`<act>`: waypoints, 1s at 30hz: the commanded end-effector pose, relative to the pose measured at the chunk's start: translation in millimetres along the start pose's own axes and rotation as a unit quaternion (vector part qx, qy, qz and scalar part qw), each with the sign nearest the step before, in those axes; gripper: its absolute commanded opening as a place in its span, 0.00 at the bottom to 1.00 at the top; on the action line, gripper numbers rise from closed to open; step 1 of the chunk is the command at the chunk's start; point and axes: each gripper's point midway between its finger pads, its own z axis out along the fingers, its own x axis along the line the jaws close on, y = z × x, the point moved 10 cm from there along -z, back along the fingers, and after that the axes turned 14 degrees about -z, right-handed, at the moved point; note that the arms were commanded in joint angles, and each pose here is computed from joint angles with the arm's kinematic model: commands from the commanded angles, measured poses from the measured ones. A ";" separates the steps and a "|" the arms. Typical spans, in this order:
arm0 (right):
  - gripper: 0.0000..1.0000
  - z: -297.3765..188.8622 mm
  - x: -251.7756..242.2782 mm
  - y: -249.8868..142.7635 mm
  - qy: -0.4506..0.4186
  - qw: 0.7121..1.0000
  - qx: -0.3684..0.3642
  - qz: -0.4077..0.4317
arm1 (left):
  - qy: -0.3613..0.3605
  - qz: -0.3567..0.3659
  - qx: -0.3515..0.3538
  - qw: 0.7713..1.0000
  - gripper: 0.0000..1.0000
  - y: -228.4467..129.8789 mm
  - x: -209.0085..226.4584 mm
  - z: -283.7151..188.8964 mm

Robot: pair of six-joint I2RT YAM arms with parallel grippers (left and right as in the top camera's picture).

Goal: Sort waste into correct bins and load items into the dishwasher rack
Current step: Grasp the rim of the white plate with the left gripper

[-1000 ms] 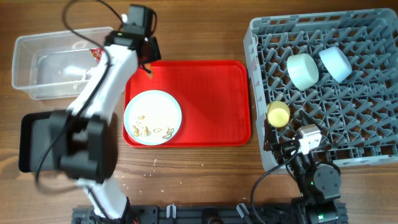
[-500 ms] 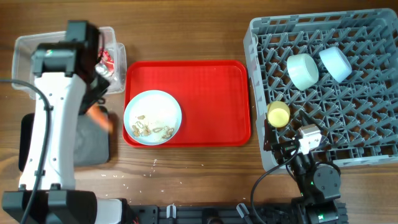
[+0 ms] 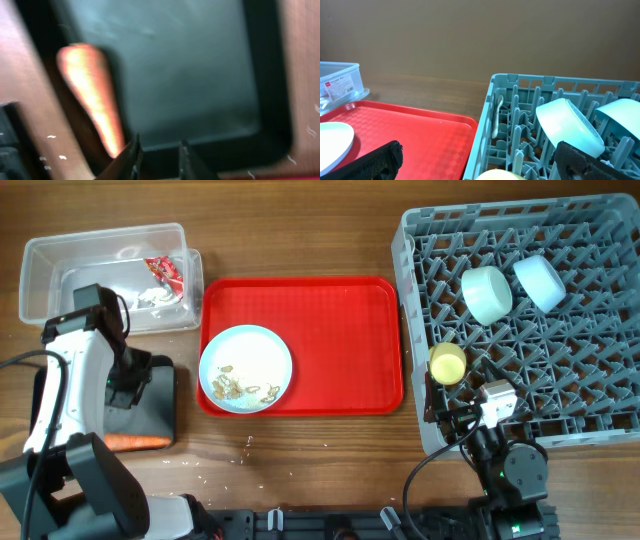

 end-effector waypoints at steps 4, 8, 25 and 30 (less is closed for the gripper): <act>1.00 -0.2 0.6 0.8 0.005 1.000 -0.005 0.004 | -0.121 0.210 0.072 0.967 0.44 -59.6 -22.1 -41.4; 1.00 -0.2 0.6 0.8 0.005 1.000 -0.005 0.004 | -0.167 0.432 0.054 0.885 0.75 -142.8 -30.3 -53.9; 1.00 -0.2 0.6 0.8 0.005 1.000 -0.005 0.004 | -0.110 0.626 -0.043 0.770 0.30 -286.6 -33.5 17.9; 1.00 -0.2 0.6 0.8 0.005 1.000 -0.005 0.004 | -0.113 0.627 -0.042 0.770 0.04 -287.7 -34.3 17.9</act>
